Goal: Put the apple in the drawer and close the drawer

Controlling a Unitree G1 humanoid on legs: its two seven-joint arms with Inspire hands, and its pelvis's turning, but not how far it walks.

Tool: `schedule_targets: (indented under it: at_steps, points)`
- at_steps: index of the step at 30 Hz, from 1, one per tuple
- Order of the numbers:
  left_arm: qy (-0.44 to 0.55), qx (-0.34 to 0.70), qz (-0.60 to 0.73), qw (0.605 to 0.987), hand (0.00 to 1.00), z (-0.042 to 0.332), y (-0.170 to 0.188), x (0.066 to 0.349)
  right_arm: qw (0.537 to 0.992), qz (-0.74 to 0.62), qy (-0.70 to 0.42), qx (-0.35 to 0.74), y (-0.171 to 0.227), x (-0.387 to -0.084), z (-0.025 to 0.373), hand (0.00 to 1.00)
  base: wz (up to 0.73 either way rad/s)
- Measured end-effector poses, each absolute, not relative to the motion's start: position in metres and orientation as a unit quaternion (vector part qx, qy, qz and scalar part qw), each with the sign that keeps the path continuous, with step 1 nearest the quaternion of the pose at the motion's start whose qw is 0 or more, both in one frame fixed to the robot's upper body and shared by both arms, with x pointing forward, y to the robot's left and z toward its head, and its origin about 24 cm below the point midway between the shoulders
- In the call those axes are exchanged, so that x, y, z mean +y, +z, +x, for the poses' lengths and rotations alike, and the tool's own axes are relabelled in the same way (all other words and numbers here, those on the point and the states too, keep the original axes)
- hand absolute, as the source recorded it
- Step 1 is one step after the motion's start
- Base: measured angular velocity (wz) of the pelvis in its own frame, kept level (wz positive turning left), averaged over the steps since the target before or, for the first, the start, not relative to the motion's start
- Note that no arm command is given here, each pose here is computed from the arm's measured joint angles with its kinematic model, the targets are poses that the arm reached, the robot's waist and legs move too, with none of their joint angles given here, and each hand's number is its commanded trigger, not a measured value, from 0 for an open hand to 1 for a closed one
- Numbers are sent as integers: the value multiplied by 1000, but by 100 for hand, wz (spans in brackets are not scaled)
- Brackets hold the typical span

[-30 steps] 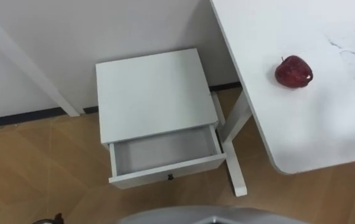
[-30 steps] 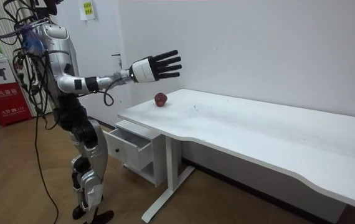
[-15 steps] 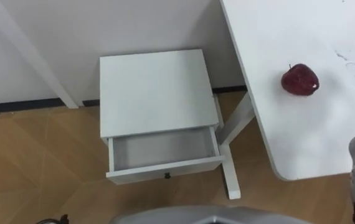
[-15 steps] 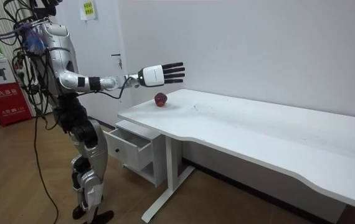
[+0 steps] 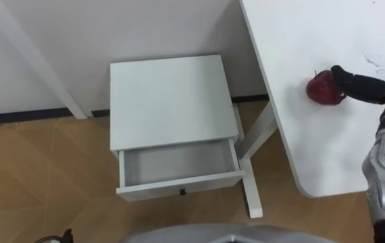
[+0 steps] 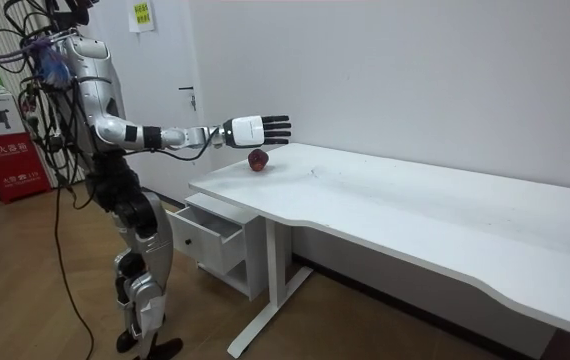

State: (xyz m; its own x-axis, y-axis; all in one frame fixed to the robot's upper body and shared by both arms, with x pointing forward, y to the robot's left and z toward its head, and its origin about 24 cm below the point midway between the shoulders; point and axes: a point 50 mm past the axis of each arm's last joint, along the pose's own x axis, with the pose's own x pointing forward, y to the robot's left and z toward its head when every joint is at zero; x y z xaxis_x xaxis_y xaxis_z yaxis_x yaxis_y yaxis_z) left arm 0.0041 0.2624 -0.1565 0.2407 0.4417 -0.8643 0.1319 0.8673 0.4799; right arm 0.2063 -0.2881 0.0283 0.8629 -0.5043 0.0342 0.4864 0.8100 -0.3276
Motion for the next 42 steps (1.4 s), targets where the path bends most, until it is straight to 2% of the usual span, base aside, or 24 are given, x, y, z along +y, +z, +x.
schedule_targets:
  at_steps: [8,22,38,39,40,41,42]
  points:
    - [101,607,236,752,0,5,-156,263,956,-184,-226,44,21,-282,207,0,1]
    - [91,612,228,751,0,4,-158,262,958,-242,-101,112,-5,-260,208,0,0]
    - [62,620,217,751,0,3,-156,268,941,-294,-63,154,-21,-262,198,0,3]
    - [62,620,217,751,0,3,-156,269,940,-293,-63,160,-26,-264,195,17,5]
    - [61,621,217,751,0,3,-156,269,940,-291,-64,165,-29,-266,193,49,4]
    - [61,621,217,751,0,3,-156,269,940,-290,-64,165,-30,-266,193,100,3]
    - [61,620,218,751,0,4,-156,269,941,-290,-62,164,-30,-265,192,100,0]
